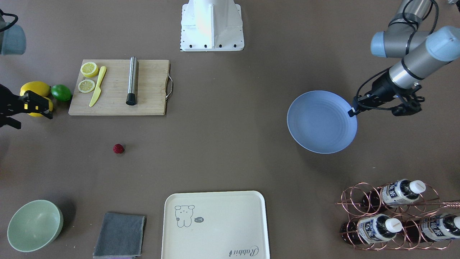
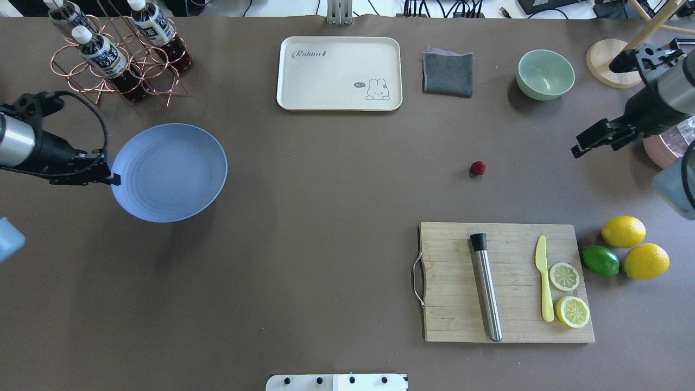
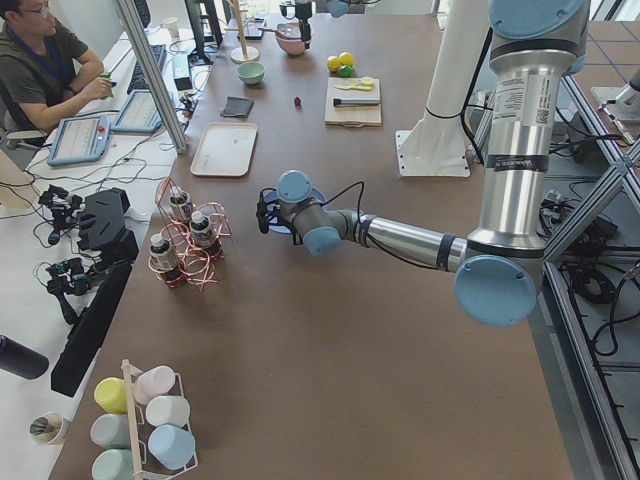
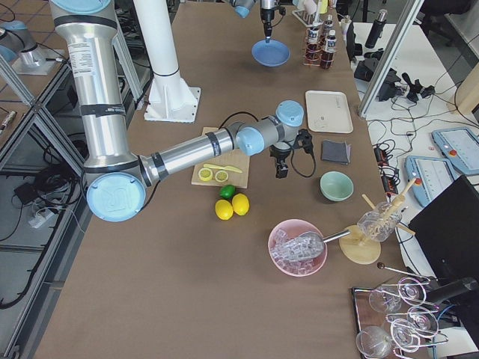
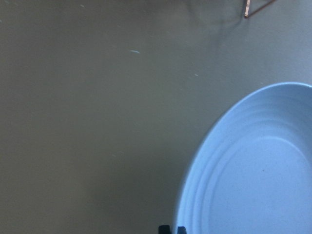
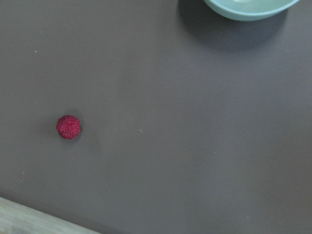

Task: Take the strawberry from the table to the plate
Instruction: 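Push the blue plate inward with the left gripper while the right approaches the strawberry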

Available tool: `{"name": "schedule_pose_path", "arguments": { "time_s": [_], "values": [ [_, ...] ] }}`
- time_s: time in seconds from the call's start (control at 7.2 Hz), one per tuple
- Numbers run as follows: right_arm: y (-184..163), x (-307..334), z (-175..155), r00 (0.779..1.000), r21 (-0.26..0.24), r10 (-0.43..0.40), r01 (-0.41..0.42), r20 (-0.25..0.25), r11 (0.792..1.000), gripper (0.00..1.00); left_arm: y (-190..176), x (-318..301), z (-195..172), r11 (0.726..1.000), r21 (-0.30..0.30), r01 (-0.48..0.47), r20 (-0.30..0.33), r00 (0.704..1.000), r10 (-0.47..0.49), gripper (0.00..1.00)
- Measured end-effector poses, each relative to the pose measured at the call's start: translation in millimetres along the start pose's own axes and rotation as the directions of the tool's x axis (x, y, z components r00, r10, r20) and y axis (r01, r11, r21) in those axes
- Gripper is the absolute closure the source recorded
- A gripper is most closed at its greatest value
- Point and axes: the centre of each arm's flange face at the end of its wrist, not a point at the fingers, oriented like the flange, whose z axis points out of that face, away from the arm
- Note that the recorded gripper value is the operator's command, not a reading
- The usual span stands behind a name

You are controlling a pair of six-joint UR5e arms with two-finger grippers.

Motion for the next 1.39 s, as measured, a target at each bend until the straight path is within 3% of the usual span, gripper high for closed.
{"name": "schedule_pose_path", "arguments": {
  "time_s": [0.56, 1.11, 1.39],
  "values": [
    [-39.9, -80.9, 71.7, 0.999, -0.013, 0.021, -0.022, -0.039, 1.0, 0.01, 93.0, 181.9, 88.3, 0.991, 0.02, 0.129, -0.041, 0.991, -0.128, 1.0],
    [-61.0, -106.3, 121.9, 0.999, -0.016, 0.023, -0.023, -0.045, 1.0, 0.02, 195.0, 233.2, 133.9, 0.992, 0.034, 0.125, -0.057, 0.991, -0.123, 1.0],
    [-61.9, -120.2, 135.9, 0.999, -0.03, 0.006, -0.007, -0.046, 1.0, 0.15, 204.8, 235.7, 137.5, 0.99, 0.038, 0.134, -0.059, 0.99, -0.131, 1.0]
  ]
}}
